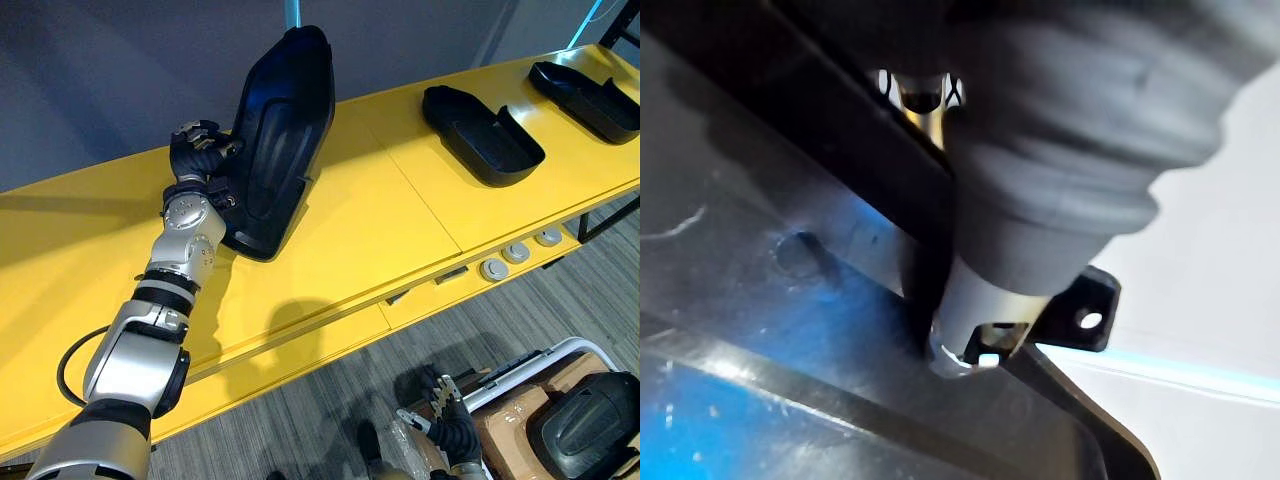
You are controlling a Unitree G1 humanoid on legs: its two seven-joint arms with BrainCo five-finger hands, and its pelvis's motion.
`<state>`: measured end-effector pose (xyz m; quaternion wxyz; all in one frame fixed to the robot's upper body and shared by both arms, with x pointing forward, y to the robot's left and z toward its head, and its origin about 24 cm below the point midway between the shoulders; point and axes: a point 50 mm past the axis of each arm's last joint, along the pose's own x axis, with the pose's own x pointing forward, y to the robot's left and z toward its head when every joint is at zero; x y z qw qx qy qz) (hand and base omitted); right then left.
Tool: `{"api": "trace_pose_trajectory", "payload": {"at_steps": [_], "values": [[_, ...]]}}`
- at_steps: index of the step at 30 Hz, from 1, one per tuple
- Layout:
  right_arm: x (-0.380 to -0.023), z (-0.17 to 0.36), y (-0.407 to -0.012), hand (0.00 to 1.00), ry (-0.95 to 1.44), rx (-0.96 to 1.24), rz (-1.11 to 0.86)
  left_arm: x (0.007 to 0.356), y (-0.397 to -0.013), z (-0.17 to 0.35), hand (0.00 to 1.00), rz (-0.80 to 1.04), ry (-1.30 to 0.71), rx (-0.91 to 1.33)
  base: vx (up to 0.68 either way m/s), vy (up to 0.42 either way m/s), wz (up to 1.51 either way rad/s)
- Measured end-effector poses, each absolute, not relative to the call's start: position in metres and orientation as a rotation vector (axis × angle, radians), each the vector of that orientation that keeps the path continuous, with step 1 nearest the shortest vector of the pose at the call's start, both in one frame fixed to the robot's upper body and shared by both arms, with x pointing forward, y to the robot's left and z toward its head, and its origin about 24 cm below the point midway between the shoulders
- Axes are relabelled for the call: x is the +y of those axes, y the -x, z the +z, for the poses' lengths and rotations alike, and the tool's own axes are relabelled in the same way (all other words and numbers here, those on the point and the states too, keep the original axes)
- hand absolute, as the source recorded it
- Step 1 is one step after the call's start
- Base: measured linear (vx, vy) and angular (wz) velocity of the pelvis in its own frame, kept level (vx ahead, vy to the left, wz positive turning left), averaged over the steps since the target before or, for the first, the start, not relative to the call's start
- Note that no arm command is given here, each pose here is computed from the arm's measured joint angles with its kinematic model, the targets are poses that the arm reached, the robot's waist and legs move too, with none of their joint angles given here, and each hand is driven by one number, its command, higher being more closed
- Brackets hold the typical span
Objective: Walk over and take plastic housings, then place them on the shelf
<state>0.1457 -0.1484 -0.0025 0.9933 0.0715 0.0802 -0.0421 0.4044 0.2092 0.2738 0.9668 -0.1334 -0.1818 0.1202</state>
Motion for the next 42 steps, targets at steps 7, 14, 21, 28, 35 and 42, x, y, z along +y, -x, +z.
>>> {"api": "trace_pose_trajectory", "payload": {"at_steps": [7, 14, 21, 28, 35, 42], "values": [[-0.154, -0.047, -0.128, 0.00, -0.096, 0.390, -0.087, 0.209, -0.406, 0.271, 1.00, 0.233, 0.338, -0.340, 0.00, 0.000, 0.01], [-0.153, -0.055, -0.131, 0.00, -0.085, 0.426, -0.071, 0.213, -0.409, 0.259, 0.00, 0.266, 0.324, -0.281, -0.01, 0.002, -0.02], [-0.152, -0.055, -0.131, 0.00, -0.088, 0.427, -0.060, 0.223, -0.413, 0.247, 0.00, 0.333, 0.253, -0.218, -0.02, 0.012, -0.09], [-0.151, -0.055, -0.131, 0.00, -0.090, 0.427, -0.060, 0.231, -0.412, 0.251, 0.00, 0.433, 0.314, -0.218, -0.01, 0.023, -0.06], [-0.155, -0.063, -0.130, 0.00, -0.086, 0.454, -0.068, 0.184, -0.367, 0.339, 0.00, 0.349, 0.203, -0.733, 0.03, 0.031, -0.01], [-0.175, -0.071, -0.122, 0.00, -0.113, 0.449, -0.126, 0.201, -0.326, 0.302, 0.00, 0.473, -0.562, -0.986, -0.02, 0.019, 0.13]]}}
